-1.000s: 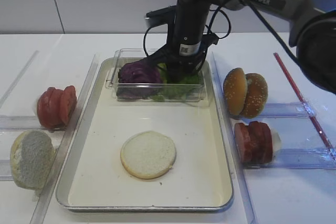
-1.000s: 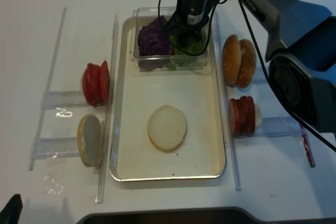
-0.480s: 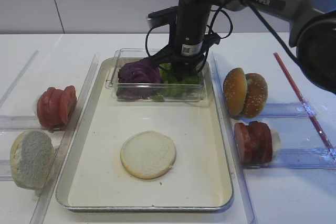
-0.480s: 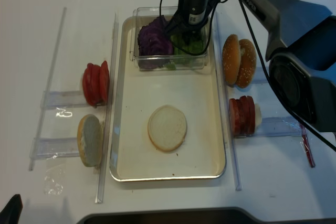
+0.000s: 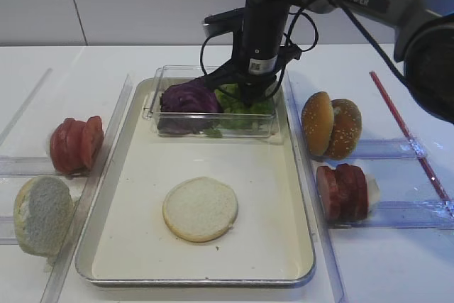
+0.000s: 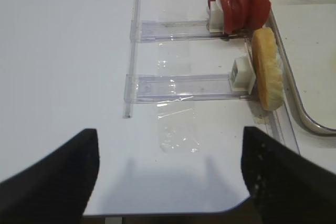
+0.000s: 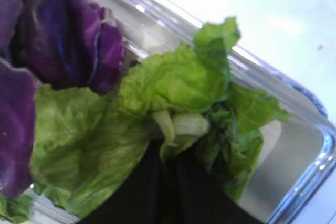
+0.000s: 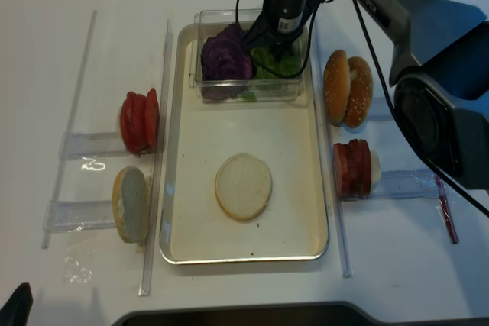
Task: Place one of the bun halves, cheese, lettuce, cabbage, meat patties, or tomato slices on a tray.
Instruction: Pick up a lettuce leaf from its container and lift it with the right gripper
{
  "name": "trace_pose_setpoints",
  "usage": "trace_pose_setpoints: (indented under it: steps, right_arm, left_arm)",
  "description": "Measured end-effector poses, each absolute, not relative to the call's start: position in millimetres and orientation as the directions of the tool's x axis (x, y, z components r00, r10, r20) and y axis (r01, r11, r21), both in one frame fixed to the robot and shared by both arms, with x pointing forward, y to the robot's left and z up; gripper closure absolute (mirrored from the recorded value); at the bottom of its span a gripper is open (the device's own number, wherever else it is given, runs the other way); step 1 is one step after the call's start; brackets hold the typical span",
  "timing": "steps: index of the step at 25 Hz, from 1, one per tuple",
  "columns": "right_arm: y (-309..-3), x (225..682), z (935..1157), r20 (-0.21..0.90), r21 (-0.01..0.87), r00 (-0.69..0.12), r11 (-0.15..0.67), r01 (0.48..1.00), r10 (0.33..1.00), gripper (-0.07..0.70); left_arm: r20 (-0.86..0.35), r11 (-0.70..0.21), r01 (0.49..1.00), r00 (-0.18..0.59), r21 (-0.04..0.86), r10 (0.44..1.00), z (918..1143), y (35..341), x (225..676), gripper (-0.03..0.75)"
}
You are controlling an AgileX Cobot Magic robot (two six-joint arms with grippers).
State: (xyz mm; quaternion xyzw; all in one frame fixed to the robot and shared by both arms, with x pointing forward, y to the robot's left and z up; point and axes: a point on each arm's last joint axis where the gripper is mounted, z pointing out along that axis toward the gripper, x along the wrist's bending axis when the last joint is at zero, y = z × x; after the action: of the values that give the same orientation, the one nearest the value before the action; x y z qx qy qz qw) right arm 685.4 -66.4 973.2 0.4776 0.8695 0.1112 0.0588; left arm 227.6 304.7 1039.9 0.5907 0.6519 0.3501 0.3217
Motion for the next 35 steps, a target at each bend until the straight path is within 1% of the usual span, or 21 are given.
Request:
trace_pose_setpoints:
  steps: [7, 11, 17, 25, 31, 35]
  right_arm:
    - [-66.5, 685.1, 974.1, 0.004, 0.249, -0.537, 0.519, 0.818, 0.844, 0.558]
    - [-67.2, 683.7, 979.7, 0.004, 0.252, -0.537, 0.519, 0.817, 0.843, 0.561]
    - [-65.3, 685.2, 998.2, 0.023, 0.299, -0.535, 0.505, 0.81, 0.845, 0.562]
    - [-65.9, 684.2, 1014.3, 0.029, 0.334, -0.534, 0.496, 0.802, 0.845, 0.562]
    - [-70.1, 678.7, 1041.0, 0.022, 0.382, -0.534, 0.486, 0.786, 0.845, 0.562]
    - [-72.8, 675.8, 1052.9, 0.02, 0.403, -0.533, 0.481, 0.779, 0.846, 0.562]
  left_arm:
    - [-0.006, 0.057, 0.545, -0.095, 0.836, 0.995, 1039.9, 304.7, 227.6, 0.162]
    - [-0.006, 0.057, 0.545, -0.095, 0.836, 0.995, 1039.9, 304.7, 227.6, 0.162]
    - [-0.006, 0.057, 0.545, -0.095, 0.836, 0.995, 1039.9, 304.7, 227.6, 0.162]
    - [-0.006, 0.057, 0.545, -0.095, 0.836, 0.995, 1039.9, 304.7, 227.6, 0.162]
    - [-0.006, 0.057, 0.545, -0.095, 0.836, 0.995, 1039.9, 304.7, 227.6, 0.162]
    - [-0.006, 0.057, 0.545, -0.095, 0.836, 0.995, 1039.9, 304.7, 227.6, 0.162]
